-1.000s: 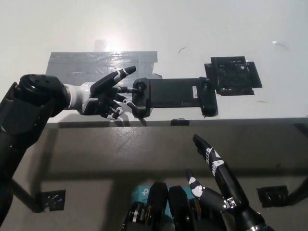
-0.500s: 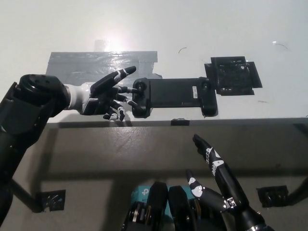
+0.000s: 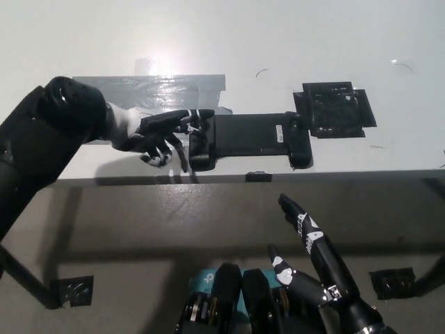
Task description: A controller is being placed at the center of the desk near the left hand and the robot uses its left hand's index finger to press a button at the left area of the controller
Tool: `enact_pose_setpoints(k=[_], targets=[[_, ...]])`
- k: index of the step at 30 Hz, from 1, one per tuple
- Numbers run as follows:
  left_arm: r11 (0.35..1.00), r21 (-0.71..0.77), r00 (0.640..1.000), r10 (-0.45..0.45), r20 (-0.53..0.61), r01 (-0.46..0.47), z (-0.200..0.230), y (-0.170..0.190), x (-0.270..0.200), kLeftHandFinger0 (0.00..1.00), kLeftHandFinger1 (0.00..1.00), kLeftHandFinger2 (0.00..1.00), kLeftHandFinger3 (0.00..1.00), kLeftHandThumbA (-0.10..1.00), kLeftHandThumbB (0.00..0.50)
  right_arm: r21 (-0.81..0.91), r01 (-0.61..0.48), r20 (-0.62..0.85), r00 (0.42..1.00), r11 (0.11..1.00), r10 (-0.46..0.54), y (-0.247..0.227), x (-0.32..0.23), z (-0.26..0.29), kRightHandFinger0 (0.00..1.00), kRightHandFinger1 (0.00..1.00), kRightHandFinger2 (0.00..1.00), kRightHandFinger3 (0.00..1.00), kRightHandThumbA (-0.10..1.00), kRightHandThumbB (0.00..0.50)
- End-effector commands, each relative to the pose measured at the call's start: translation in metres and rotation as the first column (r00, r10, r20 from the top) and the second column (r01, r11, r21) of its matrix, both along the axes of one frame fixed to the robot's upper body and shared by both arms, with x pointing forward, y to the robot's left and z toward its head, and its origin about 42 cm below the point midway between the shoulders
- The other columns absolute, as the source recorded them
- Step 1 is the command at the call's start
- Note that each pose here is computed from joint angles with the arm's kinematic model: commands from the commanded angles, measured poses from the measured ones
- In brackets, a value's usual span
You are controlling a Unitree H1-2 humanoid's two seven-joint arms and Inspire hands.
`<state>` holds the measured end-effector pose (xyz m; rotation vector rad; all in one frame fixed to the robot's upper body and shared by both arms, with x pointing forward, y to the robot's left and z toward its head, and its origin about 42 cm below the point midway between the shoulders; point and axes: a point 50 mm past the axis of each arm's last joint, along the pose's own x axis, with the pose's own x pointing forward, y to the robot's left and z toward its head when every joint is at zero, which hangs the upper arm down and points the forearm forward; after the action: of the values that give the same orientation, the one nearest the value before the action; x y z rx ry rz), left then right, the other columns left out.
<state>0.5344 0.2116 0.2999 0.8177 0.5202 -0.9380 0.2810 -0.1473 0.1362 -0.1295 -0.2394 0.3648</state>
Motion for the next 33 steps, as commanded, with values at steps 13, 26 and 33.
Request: enact_pose_setpoints(k=[13,26,33], targets=[[0.965,0.204,0.962,-0.111,-0.251,0.165,-0.055,0.011,-0.03,0.0,0.0,0.17,1.0,1.0,0.5,0.004,-0.004,0.069,0.998,1.0,0.004,0.002,0.006,0.017,1.0,1.0,1.0,1.0,0.4,0.234],[0.85,-0.525,0.997,-0.065,-0.041,0.034,0.049,0.018,-0.019,0.0,0.13,0.5,1.0,1.0,0.484,0.003,-0.021,0.066,0.998,1.0,0.021,0.004,0.01,0.021,1.0,1.0,1.0,1.0,0.41,0.237],[0.67,-0.735,0.981,0.056,0.185,0.101,0.082,0.028,-0.053,0.29,0.23,0.41,1.0,1.0,0.415,0.006,-0.032,0.072,0.997,0.999,0.031,0.005,0.012,0.022,1.0,1.0,1.0,1.0,0.37,0.221]])
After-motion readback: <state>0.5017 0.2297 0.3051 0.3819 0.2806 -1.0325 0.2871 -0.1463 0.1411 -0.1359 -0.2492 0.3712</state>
